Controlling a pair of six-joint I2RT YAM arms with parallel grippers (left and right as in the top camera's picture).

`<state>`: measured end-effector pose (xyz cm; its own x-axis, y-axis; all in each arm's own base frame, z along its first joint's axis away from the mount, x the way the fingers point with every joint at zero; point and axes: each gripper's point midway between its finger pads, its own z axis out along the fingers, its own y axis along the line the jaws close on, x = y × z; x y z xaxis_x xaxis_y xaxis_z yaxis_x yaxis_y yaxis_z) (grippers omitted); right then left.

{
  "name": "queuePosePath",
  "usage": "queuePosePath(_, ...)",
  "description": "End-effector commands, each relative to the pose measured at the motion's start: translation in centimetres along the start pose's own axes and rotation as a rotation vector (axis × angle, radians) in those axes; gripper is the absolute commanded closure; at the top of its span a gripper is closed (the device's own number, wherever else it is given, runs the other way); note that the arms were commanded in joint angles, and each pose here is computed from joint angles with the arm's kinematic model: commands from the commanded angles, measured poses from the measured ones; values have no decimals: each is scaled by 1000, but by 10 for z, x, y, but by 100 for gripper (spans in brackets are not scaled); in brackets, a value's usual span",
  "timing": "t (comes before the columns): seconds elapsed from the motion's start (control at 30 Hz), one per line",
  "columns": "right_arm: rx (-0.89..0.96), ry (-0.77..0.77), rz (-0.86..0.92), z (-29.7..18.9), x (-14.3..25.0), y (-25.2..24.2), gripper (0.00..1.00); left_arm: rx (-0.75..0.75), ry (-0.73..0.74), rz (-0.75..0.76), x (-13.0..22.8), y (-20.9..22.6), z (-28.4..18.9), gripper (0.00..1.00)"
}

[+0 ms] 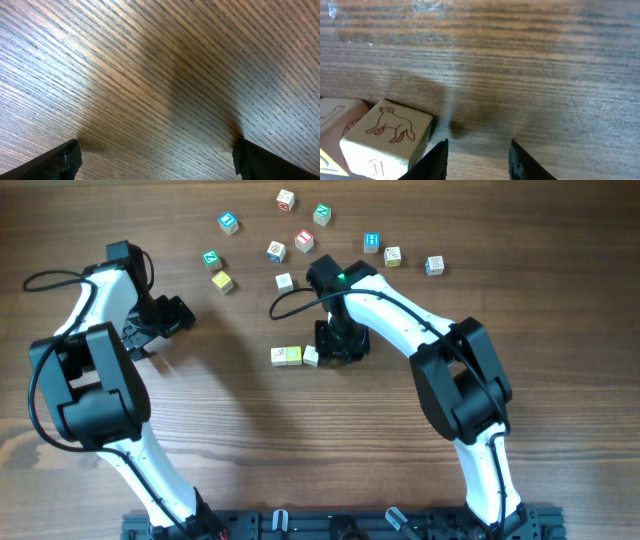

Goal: Form a horizontal line

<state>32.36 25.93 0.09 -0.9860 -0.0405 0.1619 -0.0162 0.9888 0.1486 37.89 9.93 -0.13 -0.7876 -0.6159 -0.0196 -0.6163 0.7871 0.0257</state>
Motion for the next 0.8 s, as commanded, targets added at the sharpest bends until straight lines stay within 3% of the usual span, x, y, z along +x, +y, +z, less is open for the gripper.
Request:
queuePosePath(0.0,-19,-4,-1,6,-4,3,59,-2,2,0,-3,-1,4,0)
queuePosePath(0.77,-61,-1,20,6,-5,11,59,-2,2,0,-3,-1,4,0)
